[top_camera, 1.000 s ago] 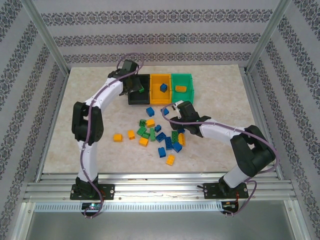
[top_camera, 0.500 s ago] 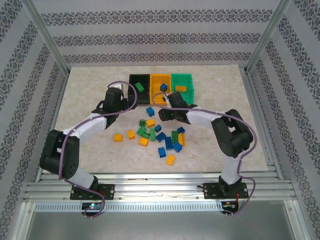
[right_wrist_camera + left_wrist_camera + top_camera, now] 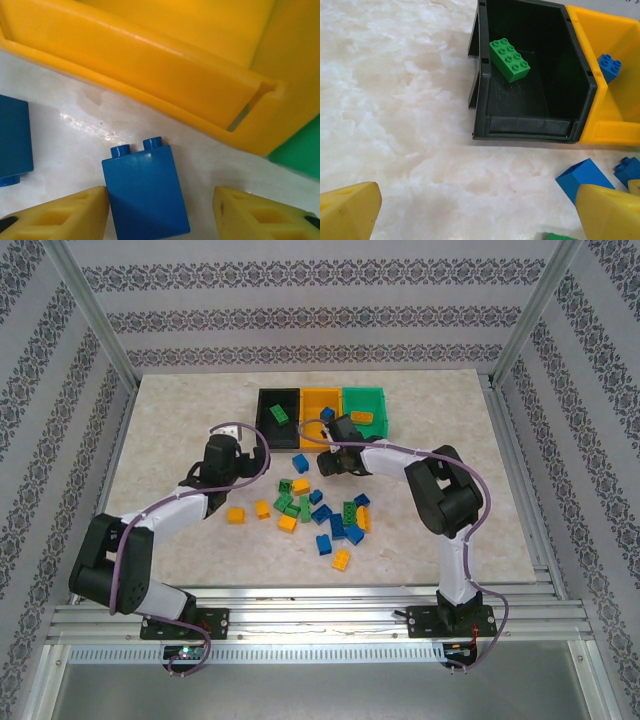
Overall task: Sort the legos into containers by color
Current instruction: Pick up the lego from the center of the table.
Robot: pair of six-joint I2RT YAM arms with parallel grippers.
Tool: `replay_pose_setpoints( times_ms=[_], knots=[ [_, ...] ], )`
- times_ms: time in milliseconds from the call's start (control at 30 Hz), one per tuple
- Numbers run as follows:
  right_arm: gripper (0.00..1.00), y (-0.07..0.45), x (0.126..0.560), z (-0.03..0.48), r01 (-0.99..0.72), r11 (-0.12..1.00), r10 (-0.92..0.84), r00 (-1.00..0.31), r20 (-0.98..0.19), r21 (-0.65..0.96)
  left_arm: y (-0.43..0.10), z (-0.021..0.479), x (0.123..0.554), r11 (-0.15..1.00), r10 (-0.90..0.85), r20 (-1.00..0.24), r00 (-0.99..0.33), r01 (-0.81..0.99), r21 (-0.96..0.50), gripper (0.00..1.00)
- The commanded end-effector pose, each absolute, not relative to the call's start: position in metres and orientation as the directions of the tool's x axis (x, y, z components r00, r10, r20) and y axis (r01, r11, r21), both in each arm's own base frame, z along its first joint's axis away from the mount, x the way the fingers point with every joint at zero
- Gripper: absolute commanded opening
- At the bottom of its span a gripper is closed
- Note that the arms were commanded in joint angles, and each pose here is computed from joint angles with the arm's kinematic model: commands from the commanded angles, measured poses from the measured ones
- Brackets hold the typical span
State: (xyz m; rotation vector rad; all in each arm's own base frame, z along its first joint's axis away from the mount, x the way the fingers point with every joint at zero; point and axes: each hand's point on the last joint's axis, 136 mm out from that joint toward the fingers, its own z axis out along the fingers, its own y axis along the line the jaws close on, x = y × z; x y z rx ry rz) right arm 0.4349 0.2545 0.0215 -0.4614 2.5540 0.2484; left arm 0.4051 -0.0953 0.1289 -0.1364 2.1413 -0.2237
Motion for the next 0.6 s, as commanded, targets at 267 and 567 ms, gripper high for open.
replay_pose_setpoints(
  times_ms=[267,567],
  knots=[
    [0.30,0.272,0.415,0.038,-0.422,0.906,-0.342,-0.776,-0.530,0.033,-0.102,0.126,0.396,0.953,-0.249,-0.826,-0.505,0.023,-0.301,1.00],
    [0.31,0.281,0.431,0.125,-0.404,0.912,-0.258,-0.695,-0.671,0.067,-0.096,0.111,0.389,0.951,-0.267,-0.823,-0.502,-0.001,-0.308,1.00]
  ],
)
